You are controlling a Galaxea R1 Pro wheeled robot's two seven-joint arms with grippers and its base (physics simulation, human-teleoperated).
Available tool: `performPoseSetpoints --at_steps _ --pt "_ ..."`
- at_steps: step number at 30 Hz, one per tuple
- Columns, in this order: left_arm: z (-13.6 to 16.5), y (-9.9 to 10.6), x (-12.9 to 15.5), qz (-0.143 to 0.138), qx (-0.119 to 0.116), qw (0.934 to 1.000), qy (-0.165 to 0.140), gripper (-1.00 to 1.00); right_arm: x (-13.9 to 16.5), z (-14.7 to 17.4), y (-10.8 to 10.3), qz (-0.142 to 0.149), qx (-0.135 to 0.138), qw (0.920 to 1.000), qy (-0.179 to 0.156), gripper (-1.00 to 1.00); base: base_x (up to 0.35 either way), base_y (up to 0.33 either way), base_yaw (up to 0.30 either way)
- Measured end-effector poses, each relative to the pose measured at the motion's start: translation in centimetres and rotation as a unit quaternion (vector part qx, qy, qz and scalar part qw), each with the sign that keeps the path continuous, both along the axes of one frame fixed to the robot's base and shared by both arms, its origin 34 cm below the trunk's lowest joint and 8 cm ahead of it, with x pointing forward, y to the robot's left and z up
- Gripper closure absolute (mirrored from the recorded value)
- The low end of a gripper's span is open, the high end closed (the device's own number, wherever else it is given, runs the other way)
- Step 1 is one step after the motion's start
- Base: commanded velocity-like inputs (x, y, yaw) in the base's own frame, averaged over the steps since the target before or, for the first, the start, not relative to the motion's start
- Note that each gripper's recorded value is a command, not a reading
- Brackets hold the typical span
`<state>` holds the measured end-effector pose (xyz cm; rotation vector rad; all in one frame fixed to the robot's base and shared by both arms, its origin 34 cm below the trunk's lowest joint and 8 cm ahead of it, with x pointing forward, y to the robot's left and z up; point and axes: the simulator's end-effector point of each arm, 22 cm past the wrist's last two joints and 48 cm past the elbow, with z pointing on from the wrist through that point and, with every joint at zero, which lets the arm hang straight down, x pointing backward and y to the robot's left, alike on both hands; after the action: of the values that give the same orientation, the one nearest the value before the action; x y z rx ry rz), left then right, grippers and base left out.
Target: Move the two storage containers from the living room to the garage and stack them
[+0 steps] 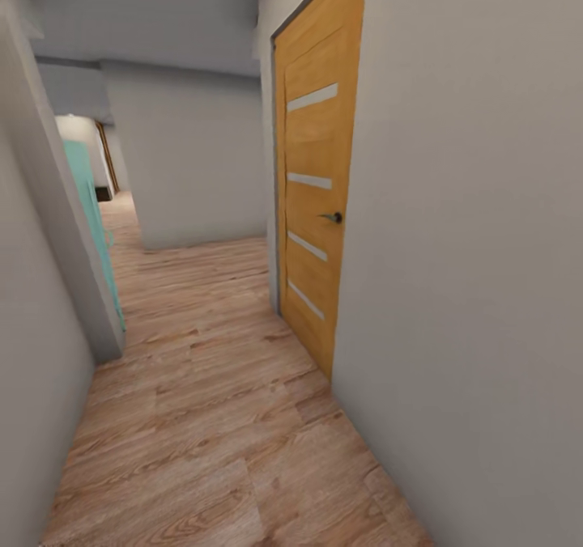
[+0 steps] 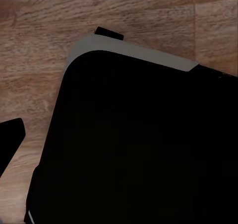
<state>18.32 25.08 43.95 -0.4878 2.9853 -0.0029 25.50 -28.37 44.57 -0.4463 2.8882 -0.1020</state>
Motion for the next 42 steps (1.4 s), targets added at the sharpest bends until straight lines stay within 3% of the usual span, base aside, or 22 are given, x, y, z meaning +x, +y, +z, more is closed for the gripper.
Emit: performPoseSetpoints --at_steps 35,42 --pt "0.0 -0.02 -0.06 0.0 0.0 1.0 0.001 -1.0 0.0 0.0 0.11 0.0 0.001 1.0 0.0 -1.0 0.192 0.0 0.269" --pt "-0.01 -0.03 -0.18 0.0 0.0 1.0 0.002 -1.0 -0.01 0.0 0.1 -0.003 0.001 1.0 0.0 -1.0 0.272 0.0 0.091"
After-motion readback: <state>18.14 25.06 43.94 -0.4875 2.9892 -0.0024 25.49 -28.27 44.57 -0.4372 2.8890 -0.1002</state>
